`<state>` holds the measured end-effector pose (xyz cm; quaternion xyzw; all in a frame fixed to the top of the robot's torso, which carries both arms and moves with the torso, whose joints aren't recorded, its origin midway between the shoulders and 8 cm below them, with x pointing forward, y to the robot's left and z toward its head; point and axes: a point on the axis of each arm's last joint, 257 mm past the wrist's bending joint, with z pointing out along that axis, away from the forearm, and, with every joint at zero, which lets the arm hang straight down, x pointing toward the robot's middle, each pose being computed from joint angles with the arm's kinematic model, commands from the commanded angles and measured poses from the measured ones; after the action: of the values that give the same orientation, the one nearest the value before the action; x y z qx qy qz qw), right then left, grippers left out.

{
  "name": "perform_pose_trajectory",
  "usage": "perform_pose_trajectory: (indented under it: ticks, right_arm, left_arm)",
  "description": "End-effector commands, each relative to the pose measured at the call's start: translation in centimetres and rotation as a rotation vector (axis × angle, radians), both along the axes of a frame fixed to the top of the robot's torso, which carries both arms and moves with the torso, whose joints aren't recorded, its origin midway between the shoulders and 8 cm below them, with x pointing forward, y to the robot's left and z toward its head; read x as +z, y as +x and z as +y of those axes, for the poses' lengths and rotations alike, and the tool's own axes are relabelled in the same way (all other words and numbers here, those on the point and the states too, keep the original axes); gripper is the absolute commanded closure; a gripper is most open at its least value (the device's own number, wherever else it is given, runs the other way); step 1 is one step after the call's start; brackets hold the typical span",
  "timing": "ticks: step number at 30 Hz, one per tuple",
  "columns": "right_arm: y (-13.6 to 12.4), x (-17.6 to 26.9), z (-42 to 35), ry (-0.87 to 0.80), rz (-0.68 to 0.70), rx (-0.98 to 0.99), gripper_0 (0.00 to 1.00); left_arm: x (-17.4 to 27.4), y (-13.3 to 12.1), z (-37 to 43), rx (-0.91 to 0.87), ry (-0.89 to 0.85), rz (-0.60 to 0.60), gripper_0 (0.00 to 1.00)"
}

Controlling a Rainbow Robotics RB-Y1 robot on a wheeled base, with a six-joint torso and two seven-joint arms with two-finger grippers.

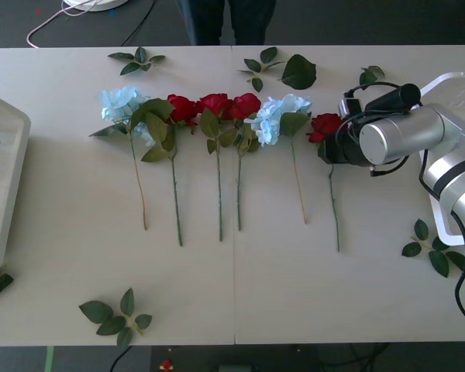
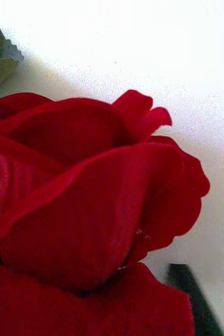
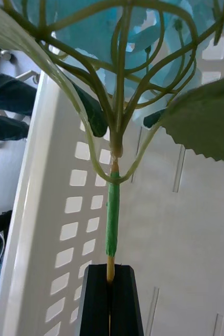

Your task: Place the red flowers into the right box and the blue flowers into the left box. If a person shows an open palm, hand one flower to the person first, then continue sorting.

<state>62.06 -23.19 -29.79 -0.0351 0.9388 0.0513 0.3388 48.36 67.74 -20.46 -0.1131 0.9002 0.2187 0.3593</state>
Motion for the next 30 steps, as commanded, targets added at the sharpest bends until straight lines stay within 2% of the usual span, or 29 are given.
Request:
perform_pose_trajectory:
  ticks: [1,2,3,4,5,6,7,18,23,30]
  right_arm:
    - [1.5,2.4,2.2,0.02,-0.047,0.018,1.0]
    - [1.5,2.4,2.3,0.02,-0.049,0.019,1.0]
    - [1.5,2.4,2.3,0.021,-0.048,0.019,1.0]
    - [1.6,2.5,2.3,0.022,-0.051,0.019,1.0]
    - [1.5,2.4,2.3,0.022,-0.049,0.019,1.0]
    - [1.6,2.5,2.3,0.023,-0.052,0.019,1.0]
    - [1.6,2.5,2.3,0.023,-0.052,0.019,1.0]
    - [1.8,2.8,2.2,0.023,-0.065,0.022,1.0]
    - [2.0,4.8,1.8,0.01,-0.089,0.033,1.0]
    - [0.3,9.4,-2.7,-0.048,-0.054,-0.018,1.0]
  left_arm:
    - [-1.5,-1.1,0.7,-0.018,0.034,-0.007,1.0]
    - [-1.6,-1.0,0.7,-0.025,0.037,-0.009,0.99]
    - [-1.8,-1.0,0.6,-0.032,0.043,-0.009,0.84]
    - [-1.9,-0.8,0.4,-0.037,0.043,-0.014,0.59]
    - [-1.9,-0.9,0.4,-0.039,0.046,-0.012,0.39]
    - [-2.1,-0.9,0.4,-0.045,0.051,-0.004,0.11]
    - [-2.1,-1.0,0.4,-0.045,0.051,-0.002,0.01]
    - [-1.6,0.1,-1.1,-0.098,0.069,-0.005,0.0]
    - [1.9,1.8,-2.7,-0.117,0.069,-0.029,0.0]
    - [7.1,2.5,-8.2,-0.146,0.006,0.022,0.0]
